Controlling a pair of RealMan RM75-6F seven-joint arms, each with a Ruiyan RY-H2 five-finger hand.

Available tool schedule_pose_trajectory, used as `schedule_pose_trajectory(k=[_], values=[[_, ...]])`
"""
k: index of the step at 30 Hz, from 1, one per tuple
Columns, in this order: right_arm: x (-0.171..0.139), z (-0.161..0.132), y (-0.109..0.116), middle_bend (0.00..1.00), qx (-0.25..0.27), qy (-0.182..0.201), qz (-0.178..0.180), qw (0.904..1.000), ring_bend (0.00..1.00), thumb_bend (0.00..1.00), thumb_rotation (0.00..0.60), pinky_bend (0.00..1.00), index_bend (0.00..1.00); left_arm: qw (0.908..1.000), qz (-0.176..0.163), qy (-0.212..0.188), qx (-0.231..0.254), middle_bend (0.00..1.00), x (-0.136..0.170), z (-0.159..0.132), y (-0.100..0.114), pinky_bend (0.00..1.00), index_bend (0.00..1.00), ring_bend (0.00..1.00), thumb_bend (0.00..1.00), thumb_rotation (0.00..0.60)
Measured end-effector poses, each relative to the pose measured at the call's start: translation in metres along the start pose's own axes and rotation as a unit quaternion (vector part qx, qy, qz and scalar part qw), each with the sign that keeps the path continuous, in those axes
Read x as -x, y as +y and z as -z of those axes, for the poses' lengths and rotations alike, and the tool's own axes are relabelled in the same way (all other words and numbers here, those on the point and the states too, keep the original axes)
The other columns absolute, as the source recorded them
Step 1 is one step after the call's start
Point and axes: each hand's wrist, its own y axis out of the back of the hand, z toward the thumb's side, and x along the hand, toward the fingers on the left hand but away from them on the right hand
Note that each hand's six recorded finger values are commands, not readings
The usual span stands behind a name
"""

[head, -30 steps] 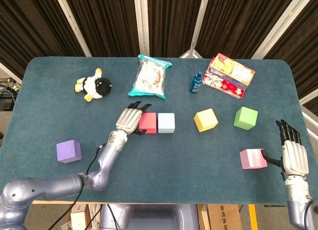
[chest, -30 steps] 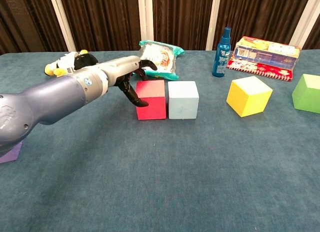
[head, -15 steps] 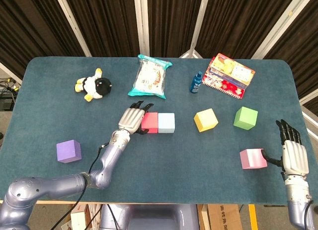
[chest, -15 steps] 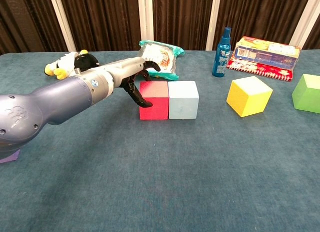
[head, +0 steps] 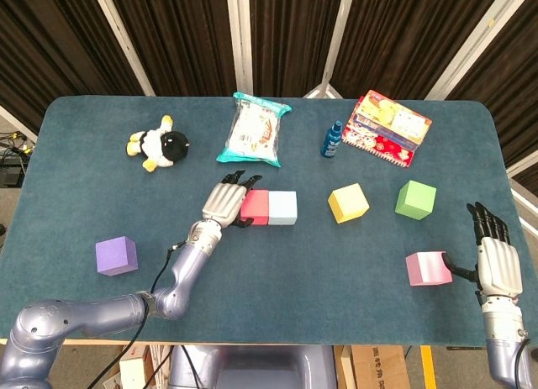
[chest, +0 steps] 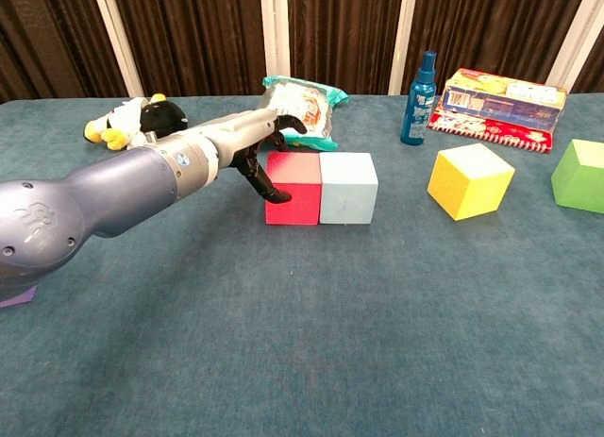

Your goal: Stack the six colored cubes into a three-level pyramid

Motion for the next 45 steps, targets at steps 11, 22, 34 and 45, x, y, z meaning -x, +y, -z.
schedule_pose_trajectory(k=[11,22,34,45], values=[[0.000,0.000,0.000,0.00,0.001,-0.001,-0.001,1.0000,0.00,0.28,0.600,0.00,0.00,1.0000,0.004,-0.001,-0.003,0.36,0.002,0.002,0.000,0.13,0.13,0.06,0.32,0.600],[0.000,0.000,0.000,0.00,0.000,-0.002,0.000,1.0000,0.00,0.28,0.600,0.00,0.00,0.9999,0.010,0.000,-0.009,0.27,0.004,0.006,0.000,0.12,0.09,0.05,0.25,0.600],[0.000,0.000,0.000,0.00,-0.001,-0.002,0.000,1.0000,0.00,0.28,0.600,0.00,0.00,0.9996,0.024,0.007,-0.013,0.04,0.006,0.009,0.001,0.07,0.00,0.00,0.13,0.600],[0.000,0.000,0.000,0.00,0.002,-0.003,-0.002,1.0000,0.00,0.28,0.600,0.00,0.00,0.9999,-0.009,-0.003,0.008,0.04,0.014,0.003,0.039,0.06,0.00,0.00,0.13,0.600]])
